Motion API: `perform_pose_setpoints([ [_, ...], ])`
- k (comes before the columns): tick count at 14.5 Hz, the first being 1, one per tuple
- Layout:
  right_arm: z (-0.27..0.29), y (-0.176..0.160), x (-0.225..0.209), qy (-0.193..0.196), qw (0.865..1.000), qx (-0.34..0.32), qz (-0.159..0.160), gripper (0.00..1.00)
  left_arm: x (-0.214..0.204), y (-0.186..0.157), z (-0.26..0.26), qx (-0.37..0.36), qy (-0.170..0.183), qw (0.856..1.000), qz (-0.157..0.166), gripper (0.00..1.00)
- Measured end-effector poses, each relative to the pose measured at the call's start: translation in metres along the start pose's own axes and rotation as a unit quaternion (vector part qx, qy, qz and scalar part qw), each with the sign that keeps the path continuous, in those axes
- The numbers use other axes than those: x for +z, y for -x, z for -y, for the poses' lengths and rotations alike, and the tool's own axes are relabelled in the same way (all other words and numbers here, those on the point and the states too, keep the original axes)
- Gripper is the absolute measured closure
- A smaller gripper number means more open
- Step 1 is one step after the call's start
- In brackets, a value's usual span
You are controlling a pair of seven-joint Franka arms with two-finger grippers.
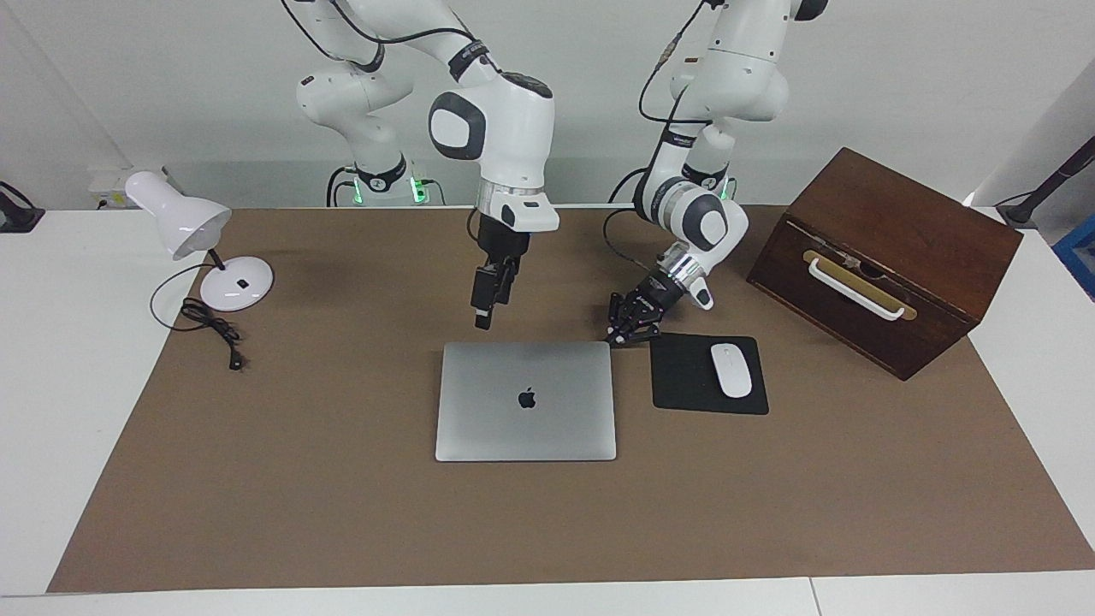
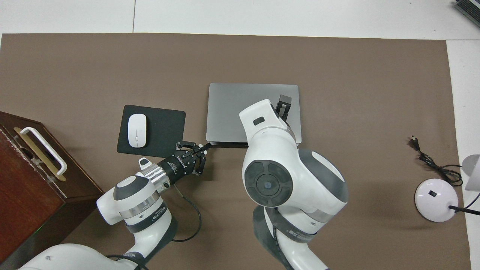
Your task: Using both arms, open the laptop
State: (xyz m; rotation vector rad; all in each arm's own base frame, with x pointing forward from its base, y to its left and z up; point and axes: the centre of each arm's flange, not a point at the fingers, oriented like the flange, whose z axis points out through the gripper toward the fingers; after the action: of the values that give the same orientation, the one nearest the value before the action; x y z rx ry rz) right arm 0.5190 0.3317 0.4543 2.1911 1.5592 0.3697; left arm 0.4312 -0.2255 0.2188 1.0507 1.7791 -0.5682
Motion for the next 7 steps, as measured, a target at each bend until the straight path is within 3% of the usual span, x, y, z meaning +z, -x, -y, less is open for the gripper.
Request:
perform_pose_setpoints([
  [7,0.022,-0.015,0.014,-0.007,1.0,0.001,-0.007,0.0,0.006,0.005,-0.003,-0.002,0.009,1.0,-0.003,0.99],
])
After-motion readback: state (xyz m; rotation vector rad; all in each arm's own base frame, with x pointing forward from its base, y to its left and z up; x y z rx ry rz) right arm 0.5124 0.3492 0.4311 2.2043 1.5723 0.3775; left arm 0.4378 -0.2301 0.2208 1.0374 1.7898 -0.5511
